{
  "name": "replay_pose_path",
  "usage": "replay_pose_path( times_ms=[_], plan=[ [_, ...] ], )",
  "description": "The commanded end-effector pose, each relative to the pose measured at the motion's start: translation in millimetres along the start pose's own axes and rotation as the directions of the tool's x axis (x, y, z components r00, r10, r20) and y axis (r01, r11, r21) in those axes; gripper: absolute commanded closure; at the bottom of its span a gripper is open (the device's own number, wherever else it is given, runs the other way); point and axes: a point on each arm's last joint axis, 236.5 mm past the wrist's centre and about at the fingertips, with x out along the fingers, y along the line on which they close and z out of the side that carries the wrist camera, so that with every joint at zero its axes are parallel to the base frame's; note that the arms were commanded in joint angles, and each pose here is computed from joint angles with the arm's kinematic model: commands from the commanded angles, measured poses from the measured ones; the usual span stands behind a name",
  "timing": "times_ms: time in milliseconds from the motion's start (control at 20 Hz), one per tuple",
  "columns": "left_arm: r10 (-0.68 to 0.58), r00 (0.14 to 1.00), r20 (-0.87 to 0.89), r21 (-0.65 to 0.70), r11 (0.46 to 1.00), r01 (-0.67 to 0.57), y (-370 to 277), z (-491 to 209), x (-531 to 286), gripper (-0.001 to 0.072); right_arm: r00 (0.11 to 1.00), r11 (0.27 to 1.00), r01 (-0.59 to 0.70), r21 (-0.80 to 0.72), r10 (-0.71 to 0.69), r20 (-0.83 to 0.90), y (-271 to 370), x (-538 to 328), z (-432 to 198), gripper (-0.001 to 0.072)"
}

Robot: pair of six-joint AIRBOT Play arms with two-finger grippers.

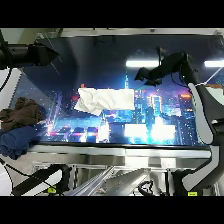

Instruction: Fold the shirts.

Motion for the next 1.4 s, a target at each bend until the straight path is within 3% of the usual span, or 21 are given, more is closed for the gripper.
replay_pose_path(
  times_ms=[0,450,500,550,600,800,950,1150,1350],
  plan=[
    [-0.035,0.999,-0.008,0.025,0.999,0.036,-18,-1,5,0.0692,0.985,0.994,-0.066,0.082,0.078,-0.154,-19,47,-34,0.0003],
    [-0.073,0.997,-0.022,0.045,0.996,0.074,-38,-4,11,0.0692,0.967,0.99,-0.119,0.081,0.134,-0.216,3,105,-59,0.0008],
    [-0.073,0.997,-0.023,0.045,0.996,0.074,-38,-4,11,0.0692,0.965,0.987,-0.134,0.089,0.15,-0.213,8,106,-59,0.0159],
    [-0.074,0.997,-0.024,0.045,0.996,0.075,-38,-5,11,0.0692,0.962,0.983,-0.163,0.086,0.178,-0.209,17,105,-58,0.0605],
    [-0.073,0.997,-0.023,0.045,0.996,0.074,-38,-5,11,0.0692,0.958,0.979,-0.189,0.081,0.201,-0.203,25,100,-55,0.0678],
    [-0.074,0.997,-0.027,0.045,0.996,0.075,-39,-5,10,0.0692,0.961,0.962,-0.265,-0.062,0.257,-0.105,63,13,-11,0.0698],
    [-0.075,0.997,-0.034,0.046,0.996,0.077,-39,-7,10,0.0692,0.943,0.957,-0.274,-0.094,0.286,0.168,69,-119,54,0.0698],
    [-0.075,0.997,-0.03,0.045,0.996,0.076,-39,-6,10,0.0691,0.858,0.969,-0.247,0.024,0.207,0.47,-1,-264,96,0.0699],
    [-0.076,0.997,-0.03,0.039,0.996,0.077,-39,-6,10,0.0692,0.771,0.951,-0.243,0.191,0.07,0.634,-93,-358,96,0.0699]
  ],
)
